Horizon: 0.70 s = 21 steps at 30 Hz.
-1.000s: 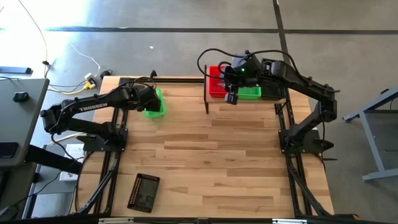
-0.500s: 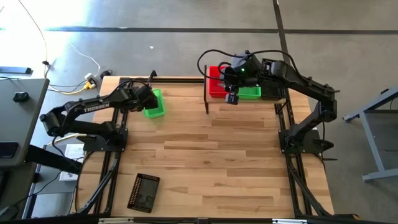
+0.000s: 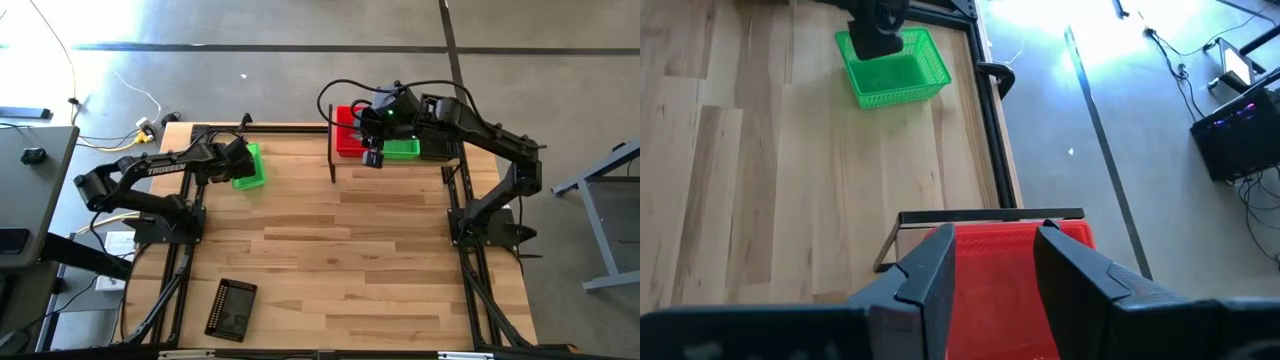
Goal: Stack baskets on shelf by color
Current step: Stack the green bin on top of the green bin
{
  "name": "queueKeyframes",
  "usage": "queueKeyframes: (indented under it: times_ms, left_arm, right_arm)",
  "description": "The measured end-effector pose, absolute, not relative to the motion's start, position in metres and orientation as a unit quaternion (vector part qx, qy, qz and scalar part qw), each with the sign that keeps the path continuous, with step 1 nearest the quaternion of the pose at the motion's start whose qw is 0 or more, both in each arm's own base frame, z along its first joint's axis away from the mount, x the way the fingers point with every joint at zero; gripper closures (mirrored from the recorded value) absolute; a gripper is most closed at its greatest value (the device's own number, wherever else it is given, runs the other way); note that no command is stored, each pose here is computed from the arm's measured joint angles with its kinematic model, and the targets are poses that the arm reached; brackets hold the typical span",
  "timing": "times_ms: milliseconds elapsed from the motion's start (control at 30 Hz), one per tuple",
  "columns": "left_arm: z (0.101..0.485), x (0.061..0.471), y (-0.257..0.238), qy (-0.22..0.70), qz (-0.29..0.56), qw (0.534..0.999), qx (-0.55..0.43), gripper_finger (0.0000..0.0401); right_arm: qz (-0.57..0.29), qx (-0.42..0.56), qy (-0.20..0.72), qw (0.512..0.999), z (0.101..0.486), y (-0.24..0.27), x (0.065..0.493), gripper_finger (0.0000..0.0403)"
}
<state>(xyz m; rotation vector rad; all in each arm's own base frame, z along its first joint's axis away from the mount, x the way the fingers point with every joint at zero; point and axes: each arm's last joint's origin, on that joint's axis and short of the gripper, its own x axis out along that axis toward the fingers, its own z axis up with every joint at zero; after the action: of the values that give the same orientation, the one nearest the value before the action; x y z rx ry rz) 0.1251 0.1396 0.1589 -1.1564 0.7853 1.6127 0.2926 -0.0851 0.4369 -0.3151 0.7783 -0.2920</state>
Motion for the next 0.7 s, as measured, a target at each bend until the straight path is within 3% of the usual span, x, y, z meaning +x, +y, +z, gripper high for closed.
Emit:
queueKeyframes:
  times_ms: [300, 700]
  left_arm:
    - [0.157, 0.134, 0.146, 0.316, 0.623, 0.521, -0.491, 0.0394]
    - [0.175, 0.143, 0.138, 0.342, 0.561, 0.599, -0.458, 0.0397]
  right_arm:
    - [-0.107, -0.122, 0.366, 0.916, 0.437, -0.082, 0.294, 0.0279]
    - [-0.038, -0.064, 0.36, 0.93, 0.427, -0.047, 0.314, 0.0279]
